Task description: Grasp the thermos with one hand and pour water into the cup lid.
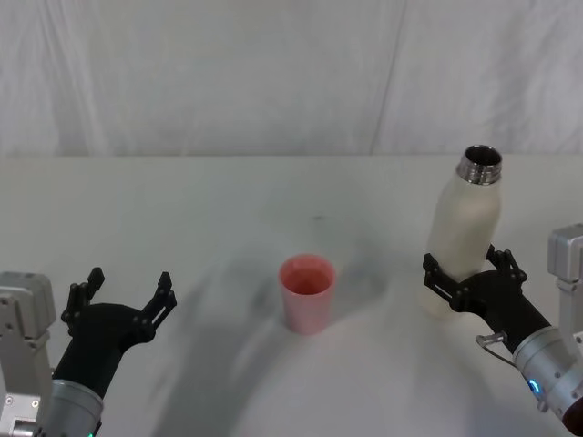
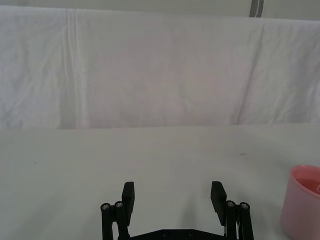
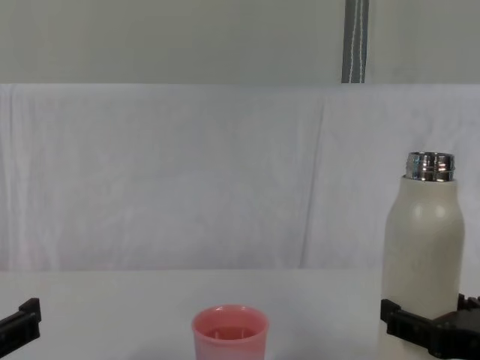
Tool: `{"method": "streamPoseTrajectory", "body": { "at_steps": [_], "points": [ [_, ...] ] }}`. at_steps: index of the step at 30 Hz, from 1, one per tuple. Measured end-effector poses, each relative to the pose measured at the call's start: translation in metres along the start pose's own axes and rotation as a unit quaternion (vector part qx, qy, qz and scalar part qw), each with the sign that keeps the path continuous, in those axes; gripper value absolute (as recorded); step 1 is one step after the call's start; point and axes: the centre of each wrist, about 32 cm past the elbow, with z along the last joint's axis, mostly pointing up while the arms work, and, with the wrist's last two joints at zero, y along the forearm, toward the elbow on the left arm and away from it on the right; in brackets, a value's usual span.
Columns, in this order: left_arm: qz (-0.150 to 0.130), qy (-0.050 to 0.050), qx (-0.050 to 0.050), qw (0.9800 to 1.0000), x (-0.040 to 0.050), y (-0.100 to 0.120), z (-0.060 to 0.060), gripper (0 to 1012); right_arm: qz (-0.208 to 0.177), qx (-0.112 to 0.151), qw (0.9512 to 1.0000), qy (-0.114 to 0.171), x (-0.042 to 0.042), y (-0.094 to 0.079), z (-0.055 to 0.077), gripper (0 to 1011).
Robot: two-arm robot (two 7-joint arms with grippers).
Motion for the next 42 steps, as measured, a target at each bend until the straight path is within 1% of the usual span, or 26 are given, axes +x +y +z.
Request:
{"method": "streamPoseTrajectory", "body": {
  "at_steps": [13,21,28,37,42],
  "points": [
    [0.000,0.000,0.000,1.0000,0.0000,0.000,0.000,1001,0.006,-0.008,0.9999,0.002,-0.0017,-0.006,-0.004,1003],
    [0.000,0.000,0.000,1.0000,0.0000,0.000,0.000,1001,0.010,-0.016,0.9998,0.005,-0.0052,-0.016,-0.008,1003],
    [0.000,0.000,0.000,1.0000,0.0000,0.000,0.000,1001,0.012,-0.017,0.9998,0.007,-0.0082,-0.023,-0.008,1003],
    [0.000,0.000,0.000,1.0000,0.0000,0.000,0.000,1001,0.008,-0.017,0.9998,0.007,-0.0113,-0.038,-0.007,1003],
    [0.000,0.000,0.000,1.0000,0.0000,0.000,0.000,1001,0.000,-0.006,1.0000,0.005,-0.0150,-0.048,-0.004,1003]
  ]
}}
